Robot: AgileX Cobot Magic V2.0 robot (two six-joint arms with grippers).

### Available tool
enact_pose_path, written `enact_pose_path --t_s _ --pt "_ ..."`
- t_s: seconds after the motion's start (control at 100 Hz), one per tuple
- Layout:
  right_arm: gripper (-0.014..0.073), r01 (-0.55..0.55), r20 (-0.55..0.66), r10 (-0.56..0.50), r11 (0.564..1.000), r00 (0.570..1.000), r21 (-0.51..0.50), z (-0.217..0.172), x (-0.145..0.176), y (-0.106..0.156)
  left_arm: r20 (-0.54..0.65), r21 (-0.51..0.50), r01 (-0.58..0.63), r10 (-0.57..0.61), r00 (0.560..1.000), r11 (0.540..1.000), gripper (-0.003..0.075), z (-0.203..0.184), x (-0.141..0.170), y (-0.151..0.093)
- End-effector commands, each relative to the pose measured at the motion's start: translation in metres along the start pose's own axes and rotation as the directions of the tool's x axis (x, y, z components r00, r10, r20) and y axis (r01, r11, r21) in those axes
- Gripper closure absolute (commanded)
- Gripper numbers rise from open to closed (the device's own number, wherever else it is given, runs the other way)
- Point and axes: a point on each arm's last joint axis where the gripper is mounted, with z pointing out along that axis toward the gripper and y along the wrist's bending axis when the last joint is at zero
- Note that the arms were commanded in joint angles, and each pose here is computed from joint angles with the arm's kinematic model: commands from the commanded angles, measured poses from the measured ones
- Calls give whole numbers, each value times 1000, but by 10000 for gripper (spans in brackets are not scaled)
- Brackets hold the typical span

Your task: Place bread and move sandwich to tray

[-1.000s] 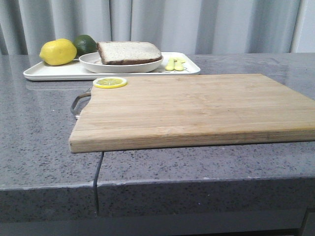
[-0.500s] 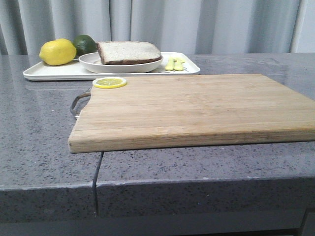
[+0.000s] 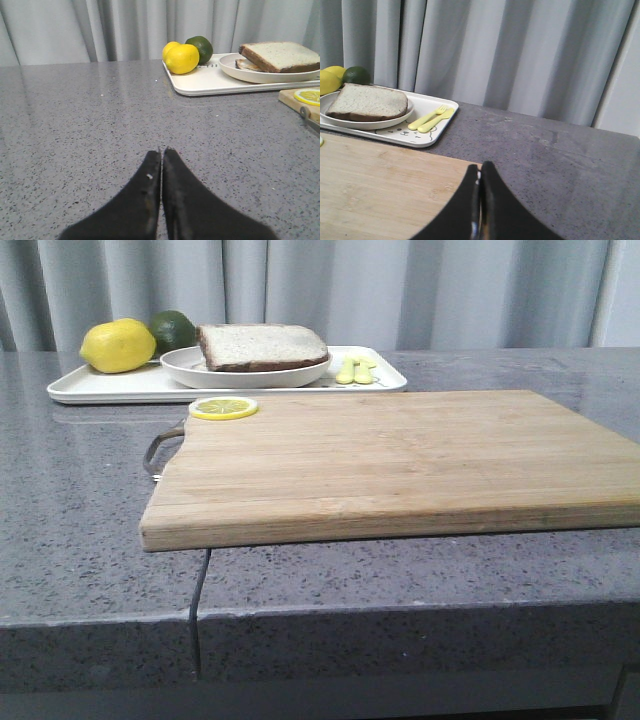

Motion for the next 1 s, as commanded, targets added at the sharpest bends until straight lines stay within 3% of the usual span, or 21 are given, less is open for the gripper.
enact_pose_path --t_s 0.0,0.16,0.29,0.54,0.62,0.99 --pt "665 9 81 -11 1000 997 28 0 -12 -3 90 -3 21 -21 996 1000 740 -2 -4 0" --pt "665 26 67 -29 999 997 41 -1 2 -3 90 -3 21 -21 996 1000 740 -2 -4 0" --pt "665 51 67 -51 999 996 -4 -10 21 3 90 -3 21 -21 996 1000 740 -2 -4 0" --pt "665 5 138 0 999 990 -36 -37 55 8 90 -3 21 -21 996 1000 740 -2 -4 0" --pt "665 4 169 1 1000 986 -28 -45 63 8 90 -3 21 -21 996 1000 740 -2 -4 0" --pt "665 -9 89 4 998 996 65 -50 72 3 90 -3 21 -21 996 1000 740 -2 -4 0"
